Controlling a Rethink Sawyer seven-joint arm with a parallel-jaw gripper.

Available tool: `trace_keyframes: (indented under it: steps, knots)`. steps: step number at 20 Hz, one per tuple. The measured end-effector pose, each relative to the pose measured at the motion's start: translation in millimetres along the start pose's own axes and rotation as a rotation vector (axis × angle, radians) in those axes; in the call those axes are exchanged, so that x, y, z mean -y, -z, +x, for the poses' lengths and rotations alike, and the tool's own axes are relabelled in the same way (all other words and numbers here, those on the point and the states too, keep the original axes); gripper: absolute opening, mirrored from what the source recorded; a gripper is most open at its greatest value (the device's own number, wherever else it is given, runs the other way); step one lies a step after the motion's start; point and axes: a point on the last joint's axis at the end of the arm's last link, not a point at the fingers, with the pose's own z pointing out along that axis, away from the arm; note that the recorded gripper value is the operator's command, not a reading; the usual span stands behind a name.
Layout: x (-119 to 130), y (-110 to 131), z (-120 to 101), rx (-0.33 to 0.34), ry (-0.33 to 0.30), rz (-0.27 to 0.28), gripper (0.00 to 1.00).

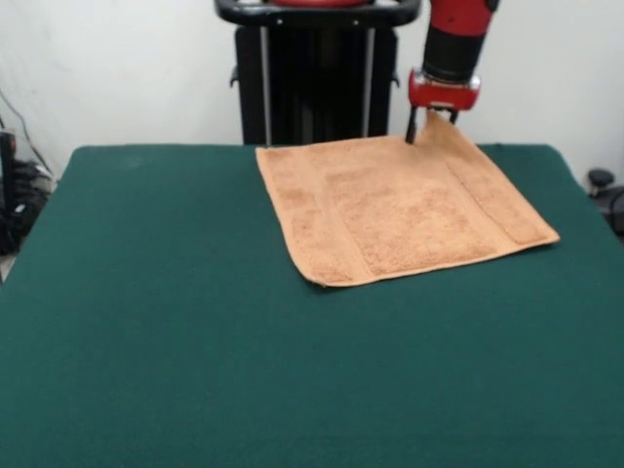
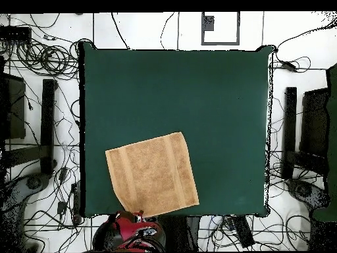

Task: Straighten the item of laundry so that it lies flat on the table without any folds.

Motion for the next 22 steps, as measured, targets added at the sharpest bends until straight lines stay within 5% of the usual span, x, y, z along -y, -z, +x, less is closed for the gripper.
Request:
trace_keyframes:
  steps: [11, 22]
  knots:
    - [8, 1, -23, -0.095, -0.046, 0.006, 1.00]
    - [12, 22, -64, -0.130, -0.135, -0.082, 1.00]
